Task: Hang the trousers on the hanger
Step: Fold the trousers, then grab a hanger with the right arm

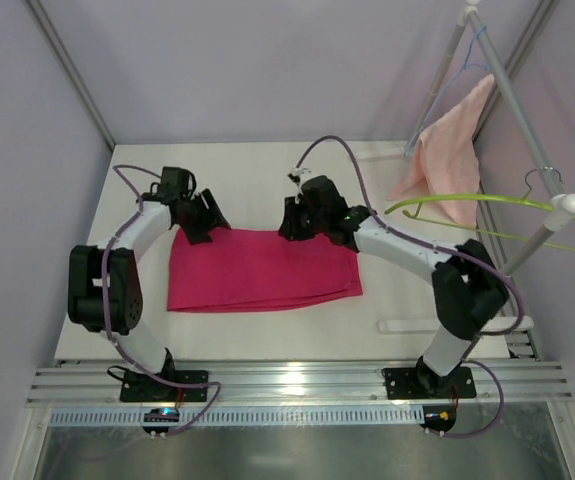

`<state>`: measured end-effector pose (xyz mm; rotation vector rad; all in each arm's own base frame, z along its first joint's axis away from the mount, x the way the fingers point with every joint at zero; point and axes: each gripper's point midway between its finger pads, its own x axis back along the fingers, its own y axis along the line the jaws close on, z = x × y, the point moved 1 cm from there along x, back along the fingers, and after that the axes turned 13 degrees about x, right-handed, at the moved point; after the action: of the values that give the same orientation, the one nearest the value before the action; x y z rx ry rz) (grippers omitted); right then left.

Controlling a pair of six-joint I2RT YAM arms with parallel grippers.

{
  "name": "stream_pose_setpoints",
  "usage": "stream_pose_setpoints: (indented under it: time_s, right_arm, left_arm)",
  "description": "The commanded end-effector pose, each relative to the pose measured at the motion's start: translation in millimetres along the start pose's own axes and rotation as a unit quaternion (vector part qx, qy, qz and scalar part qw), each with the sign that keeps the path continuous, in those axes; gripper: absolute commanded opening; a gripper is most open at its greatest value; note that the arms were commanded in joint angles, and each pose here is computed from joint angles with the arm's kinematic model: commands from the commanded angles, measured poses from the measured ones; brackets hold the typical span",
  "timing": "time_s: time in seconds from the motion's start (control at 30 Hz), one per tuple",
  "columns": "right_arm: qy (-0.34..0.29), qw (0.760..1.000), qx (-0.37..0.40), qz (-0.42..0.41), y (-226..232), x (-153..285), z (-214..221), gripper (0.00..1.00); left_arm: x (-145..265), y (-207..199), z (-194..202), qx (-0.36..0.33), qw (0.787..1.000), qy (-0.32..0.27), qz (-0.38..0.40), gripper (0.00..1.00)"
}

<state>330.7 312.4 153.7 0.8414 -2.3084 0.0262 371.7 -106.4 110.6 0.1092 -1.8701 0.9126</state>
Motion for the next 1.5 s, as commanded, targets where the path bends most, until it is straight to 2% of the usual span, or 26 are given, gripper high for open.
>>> stream_pose_setpoints:
  time_s: [0.0, 0.07, 0.2, 0.27, 0.37, 0.5, 0.6, 0.73, 0.8, 0.87, 0.9, 0.93, 0.97, 1.0, 1.07, 1.1, 1.2, 1.27, 1.37, 1.4, 1.47]
  right_arm:
    - [0.040, 0.993, 0.016, -0.113, 28.8, -47.9, 26.7, 0.29]
    - [0.070, 0.991, 0.002, -0.115, 23.8, -74.5, 50.8, 0.29]
    - [0.096, 0.989, -0.040, -0.104, 1.1, -93.0, 79.2, 0.29]
    - [0.093, 0.992, -0.050, -0.069, -18.4, -91.5, 85.6, 0.29]
    - [0.075, 0.995, -0.023, -0.062, -17.0, -74.9, 64.4, 0.29]
    - [0.045, 0.998, 0.000, -0.041, -10.6, -50.1, 26.5, 0.30]
    - [0.026, 0.999, 0.007, -0.037, -7.3, -43.6, 7.9, 0.32]
    - [0.046, 0.999, -0.005, -0.009, -8.1, -40.7, 3.4, 0.32]
    - [0.018, 1.000, -0.002, 0.008, -3.0, -17.3, -22.4, 0.32]
    - [-0.022, 0.998, 0.007, 0.055, -3.5, 17.6, -57.2, 0.32]
    - [-0.036, 0.997, 0.007, 0.071, -4.3, 32.6, -70.6, 0.33]
    - [-0.024, 0.995, 0.000, 0.098, -9.4, 47.7, -70.8, 0.38]
    - [-0.065, 0.988, -0.010, 0.141, -18.4, 75.7, -103.4, 0.42]
    - [-0.046, 0.982, -0.016, 0.185, -30.5, 92.4, -98.3, 0.46]
    - [-0.100, 0.958, -0.053, 0.265, -49.1, 141.3, -131.7, 0.50]
    - [-0.097, 0.950, -0.063, 0.291, -56.2, 157.0, -129.8, 0.52]
    - [-0.150, 0.923, -0.099, 0.339, -68.7, 204.8, -146.7, 0.55]
    - [-0.170, 0.909, -0.118, 0.362, -75.7, 222.0, -149.1, 0.56]
    - [-0.180, 0.892, -0.140, 0.389, -83.5, 250.3, -148.2, 0.56]
    - [-0.167, 0.892, -0.141, 0.395, -84.0, 256.7, -141.4, 0.56]
    - [-0.184, 0.891, -0.156, 0.384, -80.6, 278.4, -144.0, 0.56]
  left_arm:
    - [-32.7, 10.4, 13.9, 0.040, 0.998, 0.042, 0.008, 0.65]
    - [-46.8, 24.3, 16.9, 0.051, 0.997, 0.051, -0.021, 0.65]
    - [-60.3, 54.6, 17.5, 0.058, 0.993, 0.048, -0.094, 0.66]
    - [-60.9, 65.8, 17.1, 0.055, 0.990, 0.042, -0.121, 0.67]
    - [-53.5, 67.1, 8.9, 0.042, 0.990, 0.021, -0.135, 0.68]
    - [-33.1, 46.2, -2.4, 0.025, 0.993, -0.011, -0.115, 0.68]
    - [-16.6, 14.1, -1.6, 0.007, 0.998, -0.026, -0.065, 0.70]
    - [-7.7, -41.7, 8.3, -0.012, 0.998, -0.004, 0.058, 0.70]
    - [-10.1, -62.5, 29.2, -0.027, 0.994, 0.034, 0.105, 0.65]
    - [-21.6, -63.0, 44.7, -0.040, 0.993, 0.053, 0.097, 0.57]
    - [-26.9, -60.4, 48.4, -0.044, 0.993, 0.056, 0.090, 0.50]
    - [-31.4, -57.4, 53.1, -0.046, 0.993, 0.062, 0.084, 0.45]
    - [-41.9, -49.9, 59.6, -0.042, 0.994, 0.074, 0.073, 0.41]
    - [-46.9, -46.3, 62.0, -0.039, 0.994, 0.079, 0.068, 0.33]
    - [-61.4, -35.6, 66.0, -0.032, 0.994, 0.087, 0.054, 0.28]
    - [-66.3, -32.6, 67.0, -0.032, 0.994, 0.090, 0.050, 0.26]
    - [-78.0, -27.2, 71.5, -0.031, 0.993, 0.108, 0.043, 0.23]
    - [-73.4, -31.4, 73.5, -0.033, 0.991, 0.114, 0.054, 0.24]
    - [-43.2, -49.2, 65.7, -0.052, 0.992, 0.085, 0.083, 0.35]
    - [-32.3, -50.2, 65.0, -0.063, 0.991, 0.082, 0.080, 0.44]
    - [4.6, -72.3, 53.8, -0.088, 0.989, 0.050, 0.108, 0.57]
